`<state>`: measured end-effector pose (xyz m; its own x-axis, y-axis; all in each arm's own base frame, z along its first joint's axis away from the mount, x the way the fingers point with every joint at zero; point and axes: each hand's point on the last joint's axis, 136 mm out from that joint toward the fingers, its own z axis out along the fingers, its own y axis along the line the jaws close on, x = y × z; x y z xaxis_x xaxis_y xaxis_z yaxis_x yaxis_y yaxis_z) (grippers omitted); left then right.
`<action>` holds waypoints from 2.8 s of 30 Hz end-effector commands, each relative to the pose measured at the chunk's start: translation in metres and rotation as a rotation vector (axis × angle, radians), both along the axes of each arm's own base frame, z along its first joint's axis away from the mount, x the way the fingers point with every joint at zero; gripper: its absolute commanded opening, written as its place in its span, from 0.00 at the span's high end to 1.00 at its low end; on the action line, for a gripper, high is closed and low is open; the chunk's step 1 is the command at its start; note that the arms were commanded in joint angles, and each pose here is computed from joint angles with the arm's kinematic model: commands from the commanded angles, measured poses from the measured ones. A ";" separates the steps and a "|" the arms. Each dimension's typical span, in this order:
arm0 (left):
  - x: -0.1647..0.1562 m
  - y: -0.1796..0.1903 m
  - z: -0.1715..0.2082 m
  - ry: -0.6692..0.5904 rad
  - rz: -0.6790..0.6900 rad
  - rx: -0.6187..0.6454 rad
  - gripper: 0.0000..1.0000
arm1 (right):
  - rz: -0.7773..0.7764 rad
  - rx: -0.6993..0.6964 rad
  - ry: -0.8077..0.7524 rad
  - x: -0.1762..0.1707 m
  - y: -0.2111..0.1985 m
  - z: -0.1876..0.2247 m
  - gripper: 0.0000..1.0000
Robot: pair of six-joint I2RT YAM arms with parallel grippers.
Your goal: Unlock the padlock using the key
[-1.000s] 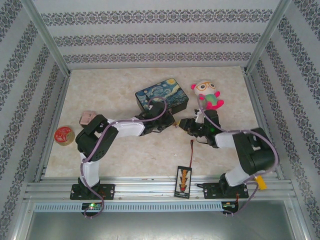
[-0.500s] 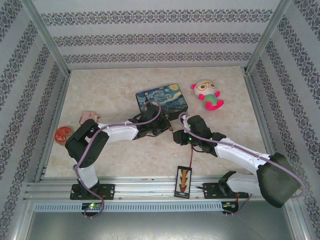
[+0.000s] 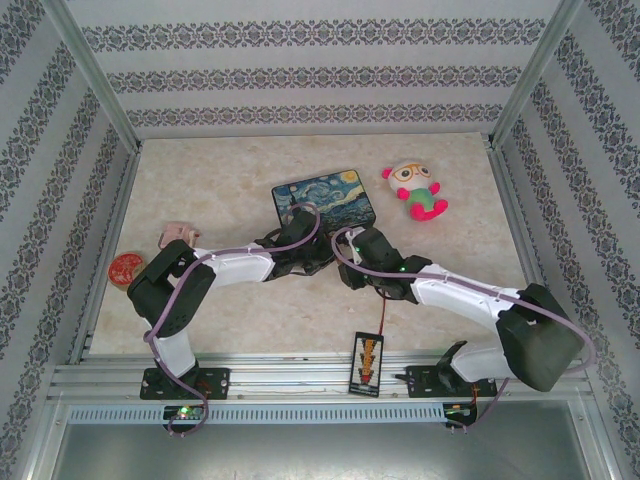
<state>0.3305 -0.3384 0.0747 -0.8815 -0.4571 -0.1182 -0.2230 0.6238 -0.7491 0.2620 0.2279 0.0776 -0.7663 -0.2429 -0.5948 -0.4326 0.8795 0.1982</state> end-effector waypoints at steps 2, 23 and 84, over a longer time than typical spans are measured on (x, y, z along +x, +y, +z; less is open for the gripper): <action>-0.007 -0.003 0.010 0.016 -0.008 -0.044 1.00 | 0.011 -0.052 -0.029 0.007 0.002 0.001 0.73; -0.006 -0.003 0.012 0.020 0.000 -0.063 0.99 | -0.010 -0.141 -0.021 0.015 0.001 -0.020 0.85; -0.020 0.161 0.092 -0.458 0.306 0.431 0.01 | -0.313 0.252 0.261 0.032 -0.039 -0.053 0.79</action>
<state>0.3130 -0.2102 0.1664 -0.5984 -0.5756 -0.5573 -0.1301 0.7562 -0.6413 0.2966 0.1949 0.0336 -0.9030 0.1201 -0.4125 -0.1079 0.8659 0.4884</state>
